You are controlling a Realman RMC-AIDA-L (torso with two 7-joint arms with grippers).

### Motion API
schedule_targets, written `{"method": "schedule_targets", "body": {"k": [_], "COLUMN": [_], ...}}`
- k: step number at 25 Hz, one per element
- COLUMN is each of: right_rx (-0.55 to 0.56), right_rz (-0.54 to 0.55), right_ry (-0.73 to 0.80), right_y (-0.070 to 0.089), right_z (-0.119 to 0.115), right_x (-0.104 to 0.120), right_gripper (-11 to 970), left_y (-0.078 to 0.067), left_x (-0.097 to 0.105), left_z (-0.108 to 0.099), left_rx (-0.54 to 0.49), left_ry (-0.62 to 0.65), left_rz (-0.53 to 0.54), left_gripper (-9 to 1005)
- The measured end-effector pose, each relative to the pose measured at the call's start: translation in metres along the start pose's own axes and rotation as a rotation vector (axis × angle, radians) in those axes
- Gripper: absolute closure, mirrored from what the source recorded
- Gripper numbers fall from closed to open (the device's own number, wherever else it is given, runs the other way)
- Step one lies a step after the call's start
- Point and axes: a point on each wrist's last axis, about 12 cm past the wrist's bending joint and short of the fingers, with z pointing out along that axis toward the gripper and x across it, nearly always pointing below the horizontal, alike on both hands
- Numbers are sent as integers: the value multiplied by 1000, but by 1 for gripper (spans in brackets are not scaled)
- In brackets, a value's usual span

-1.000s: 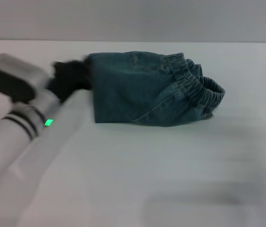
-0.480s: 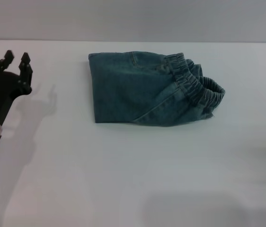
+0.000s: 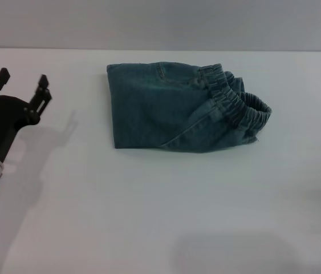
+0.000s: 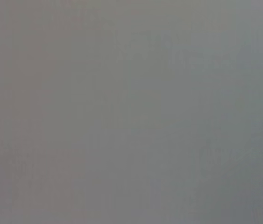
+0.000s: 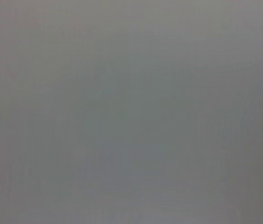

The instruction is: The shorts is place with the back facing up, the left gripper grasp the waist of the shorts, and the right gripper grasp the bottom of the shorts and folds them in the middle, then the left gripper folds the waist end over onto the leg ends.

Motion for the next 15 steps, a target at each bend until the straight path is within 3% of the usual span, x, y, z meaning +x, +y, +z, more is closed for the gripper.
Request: {"method": "schedule_targets", "body": {"k": [3,8,15], "right_rx": [-16,-40,-57], "right_rz": [5,8,12], "right_ry": [4,3,-2], "right_y": [2,7,10], "right_z": [1,2,5], "right_x": [1,1,1], "right_gripper": [350,350,350], "left_y": [-3,-7,-6], "left_x": [1,3,4], "left_z": [-1,-3,-8], "left_rx": [18,41,32], "left_ry": [5,12,18], "left_rz": [14,20,18], "left_gripper": [260,158,158]}}
